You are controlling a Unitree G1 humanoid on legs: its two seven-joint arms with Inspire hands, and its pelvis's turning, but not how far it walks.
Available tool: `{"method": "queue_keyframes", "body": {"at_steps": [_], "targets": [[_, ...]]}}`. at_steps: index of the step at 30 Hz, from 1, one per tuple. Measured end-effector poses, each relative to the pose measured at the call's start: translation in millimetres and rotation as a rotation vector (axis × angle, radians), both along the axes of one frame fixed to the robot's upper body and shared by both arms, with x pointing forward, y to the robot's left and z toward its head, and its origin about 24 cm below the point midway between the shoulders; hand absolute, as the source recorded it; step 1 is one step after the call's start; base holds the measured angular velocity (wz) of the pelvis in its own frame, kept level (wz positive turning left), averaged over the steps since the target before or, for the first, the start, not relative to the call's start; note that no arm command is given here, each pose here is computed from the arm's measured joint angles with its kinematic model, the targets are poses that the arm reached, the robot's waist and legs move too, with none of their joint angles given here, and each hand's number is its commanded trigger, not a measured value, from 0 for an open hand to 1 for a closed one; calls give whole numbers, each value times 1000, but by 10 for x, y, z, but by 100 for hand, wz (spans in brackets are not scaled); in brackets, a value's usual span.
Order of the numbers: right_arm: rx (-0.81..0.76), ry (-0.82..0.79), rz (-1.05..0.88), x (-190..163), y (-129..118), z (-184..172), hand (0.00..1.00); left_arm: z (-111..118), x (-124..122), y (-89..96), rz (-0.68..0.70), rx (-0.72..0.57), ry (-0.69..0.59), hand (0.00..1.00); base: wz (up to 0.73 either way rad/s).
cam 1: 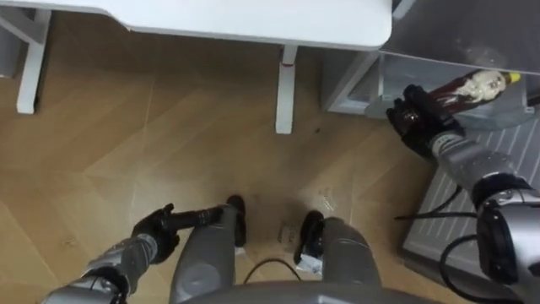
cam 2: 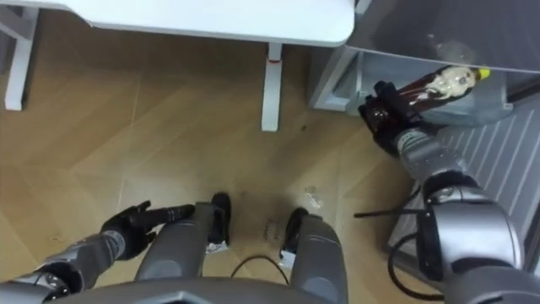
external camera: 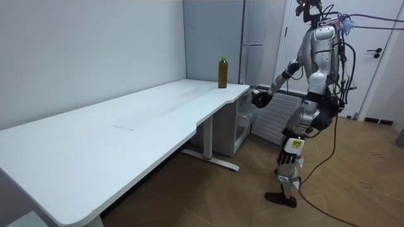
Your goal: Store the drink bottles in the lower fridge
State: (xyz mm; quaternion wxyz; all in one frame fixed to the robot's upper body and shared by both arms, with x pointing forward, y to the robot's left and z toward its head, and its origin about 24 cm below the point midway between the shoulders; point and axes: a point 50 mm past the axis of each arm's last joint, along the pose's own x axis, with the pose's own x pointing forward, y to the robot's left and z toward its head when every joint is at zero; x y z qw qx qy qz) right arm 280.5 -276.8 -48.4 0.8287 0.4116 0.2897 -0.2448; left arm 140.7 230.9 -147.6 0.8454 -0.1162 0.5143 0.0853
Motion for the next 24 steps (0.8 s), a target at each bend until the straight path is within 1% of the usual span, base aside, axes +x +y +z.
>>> {"method": "queue_keyframes", "body": {"at_steps": [5,10,17,19,24], "targets": [[-61,-47,-38,68,-154,146,100,32,93,-14,7,12,-42,0,-1],[-92,-81,-67,126,-233,251,100,62,176,-37,1,38,-77,0,0],[-143,-98,-70,266,-250,417,100,108,274,-58,48,62,-123,0,0],[-157,-129,-75,340,-262,530,100,134,316,-64,48,78,-147,0,5],[-147,-163,-116,408,-308,667,100,168,357,-81,73,73,-177,0,0]]}}
